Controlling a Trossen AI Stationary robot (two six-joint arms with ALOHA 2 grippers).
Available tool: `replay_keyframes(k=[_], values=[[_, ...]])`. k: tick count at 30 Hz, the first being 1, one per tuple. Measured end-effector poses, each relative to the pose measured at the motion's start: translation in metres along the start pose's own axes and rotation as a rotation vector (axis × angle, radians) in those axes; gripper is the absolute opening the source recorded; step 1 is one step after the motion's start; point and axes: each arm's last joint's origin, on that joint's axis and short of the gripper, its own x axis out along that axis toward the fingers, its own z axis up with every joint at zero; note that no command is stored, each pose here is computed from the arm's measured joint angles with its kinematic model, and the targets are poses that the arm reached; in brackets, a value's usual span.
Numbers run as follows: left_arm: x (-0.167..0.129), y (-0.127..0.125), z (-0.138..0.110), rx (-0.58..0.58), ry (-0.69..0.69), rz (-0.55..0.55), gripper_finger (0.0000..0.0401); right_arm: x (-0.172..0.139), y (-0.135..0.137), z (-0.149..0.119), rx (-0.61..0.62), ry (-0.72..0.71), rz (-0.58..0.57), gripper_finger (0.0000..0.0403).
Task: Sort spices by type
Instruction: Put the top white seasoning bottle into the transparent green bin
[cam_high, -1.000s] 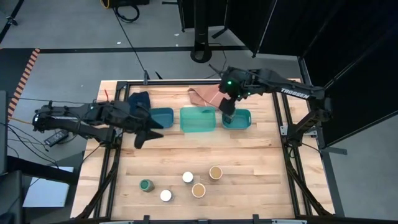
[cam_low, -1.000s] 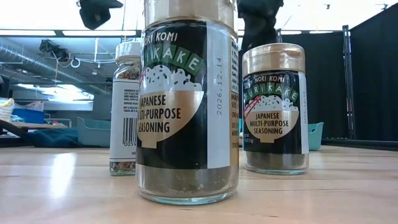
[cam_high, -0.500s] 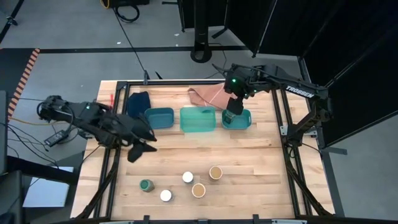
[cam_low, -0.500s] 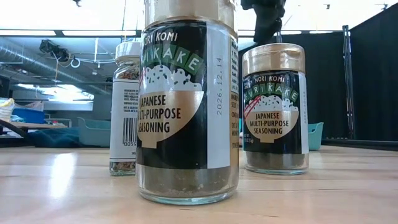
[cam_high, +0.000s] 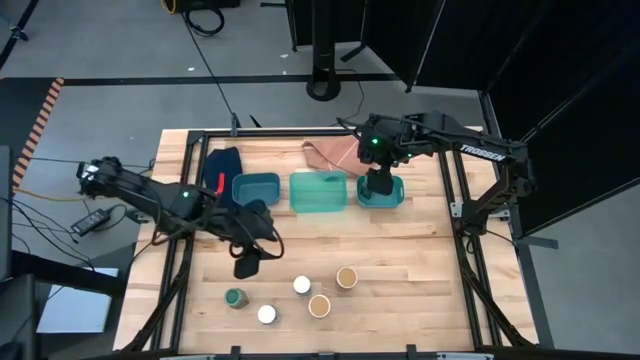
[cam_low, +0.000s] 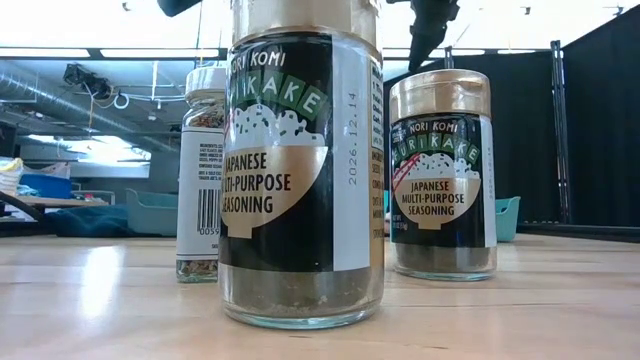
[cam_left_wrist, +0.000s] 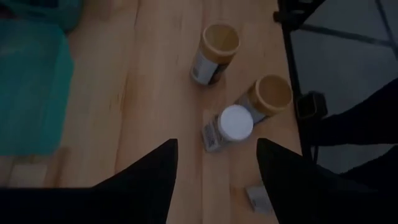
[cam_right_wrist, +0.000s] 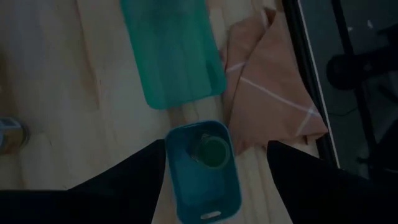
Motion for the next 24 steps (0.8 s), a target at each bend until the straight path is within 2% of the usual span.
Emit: replay_keyframes(k=[5,12,24], values=[[0.021,-0.004,0.004,0.006,0.009,0.009,0.0226,0.0,0.0,0.0,-0.009,0.002,0.0,0.0293],[0.055,-0.014,0.013,-0.032,-0.039,-0.037,0.0244,0.0,0.0,-0.004,-0.075,0.037,0.003,0.0299],[0.087,-0.025,0.003,-0.064,0.022,0.007,0.0276,0.0,0.0,-0.004,-0.129,0.039,0.004,0.0302]])
